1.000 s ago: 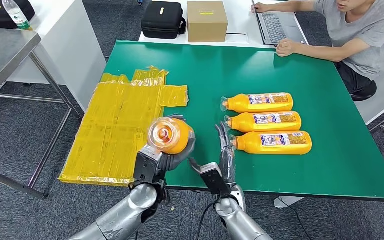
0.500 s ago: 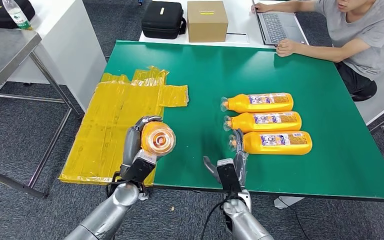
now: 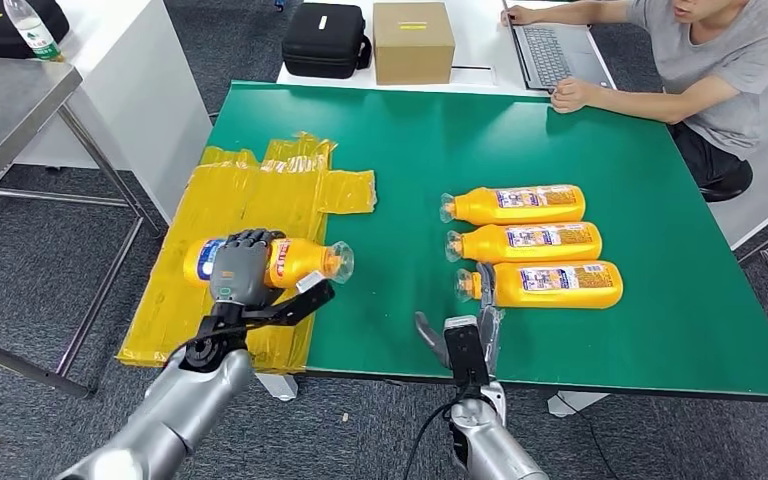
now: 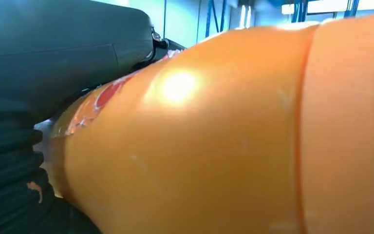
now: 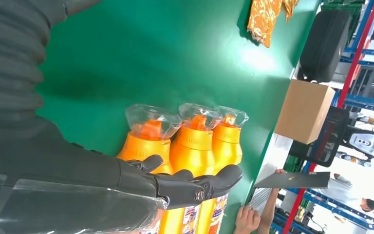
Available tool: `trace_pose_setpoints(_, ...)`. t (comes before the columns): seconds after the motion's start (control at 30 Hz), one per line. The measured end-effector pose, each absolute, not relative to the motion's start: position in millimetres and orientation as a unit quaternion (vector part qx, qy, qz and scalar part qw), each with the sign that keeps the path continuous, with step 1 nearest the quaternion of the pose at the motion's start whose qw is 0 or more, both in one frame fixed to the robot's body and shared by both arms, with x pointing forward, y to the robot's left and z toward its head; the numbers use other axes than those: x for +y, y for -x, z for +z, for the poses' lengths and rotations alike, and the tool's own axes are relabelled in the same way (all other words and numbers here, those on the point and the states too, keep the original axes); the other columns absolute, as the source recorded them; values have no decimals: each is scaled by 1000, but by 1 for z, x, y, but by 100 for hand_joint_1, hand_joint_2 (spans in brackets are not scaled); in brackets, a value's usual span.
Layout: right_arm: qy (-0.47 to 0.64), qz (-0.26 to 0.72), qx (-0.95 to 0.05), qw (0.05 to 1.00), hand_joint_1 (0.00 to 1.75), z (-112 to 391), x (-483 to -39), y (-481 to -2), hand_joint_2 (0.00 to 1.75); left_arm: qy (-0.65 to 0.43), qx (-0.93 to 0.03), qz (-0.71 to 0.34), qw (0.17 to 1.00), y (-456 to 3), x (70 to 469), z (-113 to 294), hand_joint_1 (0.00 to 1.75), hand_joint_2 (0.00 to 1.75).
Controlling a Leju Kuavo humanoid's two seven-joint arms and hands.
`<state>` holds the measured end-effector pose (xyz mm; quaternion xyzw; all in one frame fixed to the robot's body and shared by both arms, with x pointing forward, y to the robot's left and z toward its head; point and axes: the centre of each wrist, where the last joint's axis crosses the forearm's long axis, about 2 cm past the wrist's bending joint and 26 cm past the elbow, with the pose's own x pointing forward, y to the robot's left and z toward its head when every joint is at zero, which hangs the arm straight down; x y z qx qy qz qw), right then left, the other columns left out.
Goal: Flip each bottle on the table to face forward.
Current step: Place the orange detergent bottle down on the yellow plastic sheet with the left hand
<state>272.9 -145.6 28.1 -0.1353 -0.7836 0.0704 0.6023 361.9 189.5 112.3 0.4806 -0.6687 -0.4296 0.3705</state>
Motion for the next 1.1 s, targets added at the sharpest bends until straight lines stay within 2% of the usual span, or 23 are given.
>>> trace_pose_setpoints(0.4, 142, 61, -781, 605, 0, 28, -148, -274, 175, -490, -604, -500, 381, -376, 203, 100, 175, 175)
trace_pose_setpoints(0.67, 144, 66, -783, 602, 0, 28, -148, -273, 175, -479, -525, -560, 427, -388, 209, 99, 175, 175)
trace_pose_setpoints(0.7, 144, 71, -785, 598, 0, 28, -148, -273, 175, -479, -521, -561, 429, -389, 209, 99, 171, 175)
trace_pose_setpoints(0.73, 145, 77, -788, 593, 0, 29, -148, -272, 175, -481, -519, -561, 430, -390, 210, 99, 148, 175)
trace_pose_setpoints(0.77, 146, 81, -791, 589, 0, 29, -148, -272, 175, -482, -517, -562, 431, -391, 211, 99, 111, 175)
trace_pose_setpoints(0.8, 147, 85, -794, 584, 0, 30, -148, -272, 175, -483, -515, -562, 431, -391, 211, 99, 68, 175)
trace_pose_setpoints(0.83, 148, 88, -797, 579, 0, 31, -147, -272, 175, -482, -513, -562, 433, -391, 212, 99, 28, 131)
trace_pose_setpoints(0.87, 148, 91, -799, 575, 0, 32, -147, -272, 175, -482, -512, -563, 435, -392, 212, 98, 7, 87)
trace_pose_setpoints(0.93, 148, 93, -803, 570, 0, 34, -147, -272, 175, -477, -509, -565, 441, -391, 212, 97, 0, 0)
trace_pose_setpoints(1.1, 147, 91, -806, 566, 0, 36, -146, -273, 175, -468, -502, -573, 448, -392, 213, 96, 0, 0)
